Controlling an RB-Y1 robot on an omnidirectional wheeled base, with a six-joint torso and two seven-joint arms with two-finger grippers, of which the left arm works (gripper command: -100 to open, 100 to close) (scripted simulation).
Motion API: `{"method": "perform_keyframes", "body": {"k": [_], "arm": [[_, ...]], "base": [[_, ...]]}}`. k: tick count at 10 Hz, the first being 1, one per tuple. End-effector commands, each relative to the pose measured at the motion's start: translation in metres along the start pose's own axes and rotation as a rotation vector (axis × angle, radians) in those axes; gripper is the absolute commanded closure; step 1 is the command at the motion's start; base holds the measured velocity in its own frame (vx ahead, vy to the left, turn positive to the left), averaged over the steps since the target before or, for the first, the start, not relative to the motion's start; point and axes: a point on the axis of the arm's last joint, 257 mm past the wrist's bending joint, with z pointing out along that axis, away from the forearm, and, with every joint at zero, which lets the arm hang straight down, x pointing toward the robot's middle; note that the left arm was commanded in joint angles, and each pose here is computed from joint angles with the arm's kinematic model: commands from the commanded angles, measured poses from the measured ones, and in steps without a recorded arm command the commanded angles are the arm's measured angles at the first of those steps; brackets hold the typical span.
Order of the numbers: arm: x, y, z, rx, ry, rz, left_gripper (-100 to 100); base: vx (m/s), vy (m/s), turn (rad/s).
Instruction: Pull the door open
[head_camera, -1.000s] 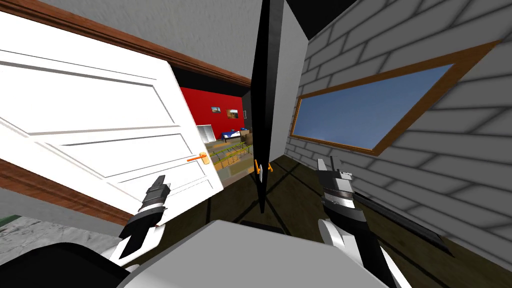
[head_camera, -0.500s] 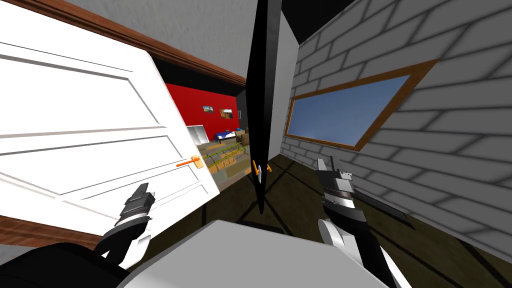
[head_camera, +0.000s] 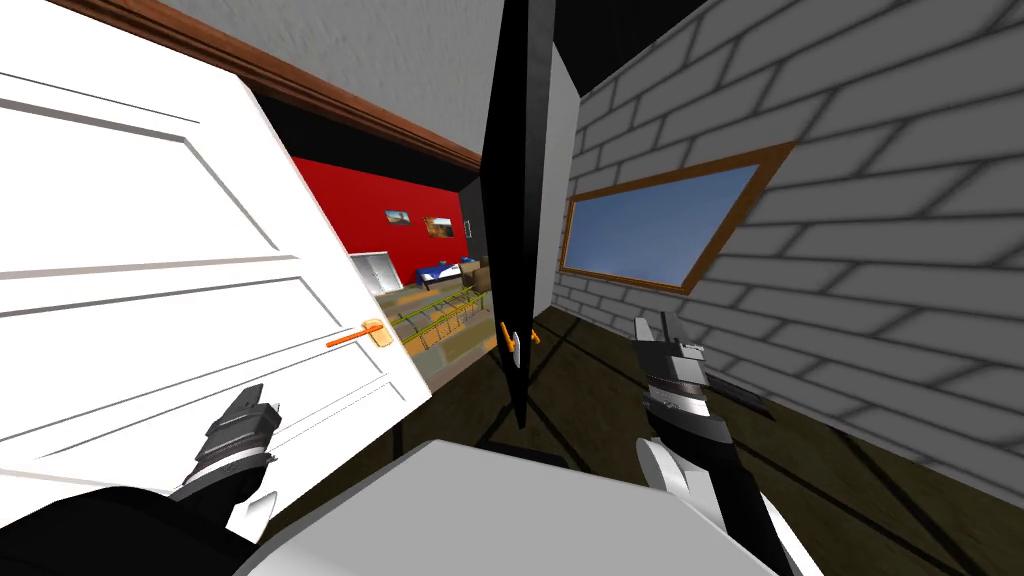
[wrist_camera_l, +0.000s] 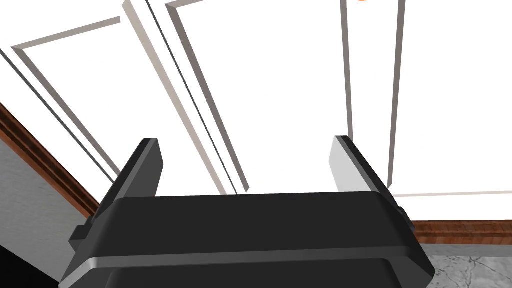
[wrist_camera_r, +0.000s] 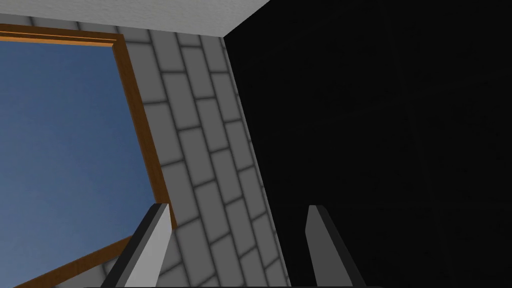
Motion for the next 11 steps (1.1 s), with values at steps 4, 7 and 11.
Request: {"method": "perform_keyframes", "body": {"k": [4, 7, 11], "arm": [[-0.059, 0.031, -0.0150, -0.072, -0.106, -0.011, -100], [-0.091, 0.050, -0.0287, -0.113, -0.172, -0.027, -100], [-0.128, 0.074, -0.0497, -0.164, -0.254, -0.056, -100]], "base": [[0.012, 0.072, -0.192], [0.000, 0.074, -0.220], [0.006, 0.061, -0.200]]}}
